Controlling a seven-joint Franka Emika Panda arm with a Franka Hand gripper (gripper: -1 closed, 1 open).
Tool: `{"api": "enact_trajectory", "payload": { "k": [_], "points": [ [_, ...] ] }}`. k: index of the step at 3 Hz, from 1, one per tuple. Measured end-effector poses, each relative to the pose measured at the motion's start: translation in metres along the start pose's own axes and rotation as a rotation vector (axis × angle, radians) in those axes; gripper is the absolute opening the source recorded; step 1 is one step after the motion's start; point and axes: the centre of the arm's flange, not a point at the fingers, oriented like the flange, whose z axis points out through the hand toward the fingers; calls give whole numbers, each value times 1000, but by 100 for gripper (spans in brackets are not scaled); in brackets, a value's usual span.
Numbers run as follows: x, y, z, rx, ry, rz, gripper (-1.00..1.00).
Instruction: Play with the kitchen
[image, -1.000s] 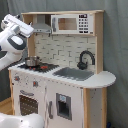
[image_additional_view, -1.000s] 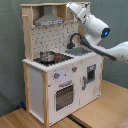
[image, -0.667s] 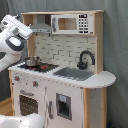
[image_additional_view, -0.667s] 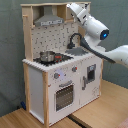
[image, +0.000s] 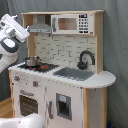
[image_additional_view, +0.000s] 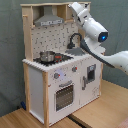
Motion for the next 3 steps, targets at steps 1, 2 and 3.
{"api": "enact_trajectory", "payload": {
  "k": [1,2,3],
  "points": [
    [3,3,-5,0,-52,67,100],
    [0,8,-5,13,-121,145,100],
    [-5,12,1,31,-189,217,100]
  ]
}}
